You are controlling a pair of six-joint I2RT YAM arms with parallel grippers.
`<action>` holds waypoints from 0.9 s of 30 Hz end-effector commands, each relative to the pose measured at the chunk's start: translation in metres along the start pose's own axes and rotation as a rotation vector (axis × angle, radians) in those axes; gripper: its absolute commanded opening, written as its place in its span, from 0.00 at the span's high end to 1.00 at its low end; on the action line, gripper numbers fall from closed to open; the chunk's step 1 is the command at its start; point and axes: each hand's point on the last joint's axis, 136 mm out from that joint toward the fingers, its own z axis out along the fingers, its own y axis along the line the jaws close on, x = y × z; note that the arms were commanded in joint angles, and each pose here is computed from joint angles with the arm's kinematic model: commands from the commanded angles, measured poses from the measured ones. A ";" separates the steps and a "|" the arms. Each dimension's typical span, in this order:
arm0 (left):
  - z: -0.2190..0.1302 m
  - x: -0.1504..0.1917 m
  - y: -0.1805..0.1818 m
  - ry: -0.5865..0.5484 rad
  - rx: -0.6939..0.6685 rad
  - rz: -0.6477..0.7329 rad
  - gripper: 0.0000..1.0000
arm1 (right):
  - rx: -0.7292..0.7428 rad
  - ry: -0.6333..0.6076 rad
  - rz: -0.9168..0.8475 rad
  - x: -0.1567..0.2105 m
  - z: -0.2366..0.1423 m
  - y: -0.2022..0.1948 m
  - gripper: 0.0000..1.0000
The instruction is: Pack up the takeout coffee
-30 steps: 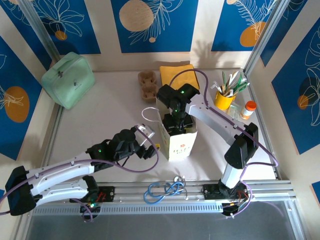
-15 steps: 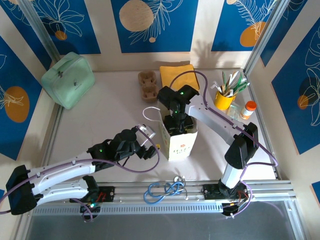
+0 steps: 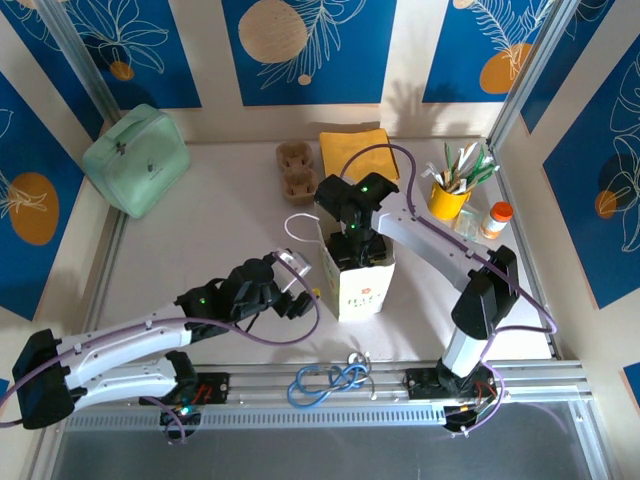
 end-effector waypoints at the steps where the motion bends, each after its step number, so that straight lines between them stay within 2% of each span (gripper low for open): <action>1: 0.000 -0.002 0.000 0.005 -0.008 0.009 0.12 | -0.026 -0.009 0.010 0.008 -0.008 0.001 0.37; 27: 0.000 -0.006 0.006 -0.011 -0.042 0.016 0.12 | -0.026 -0.011 0.020 0.008 -0.005 -0.001 0.37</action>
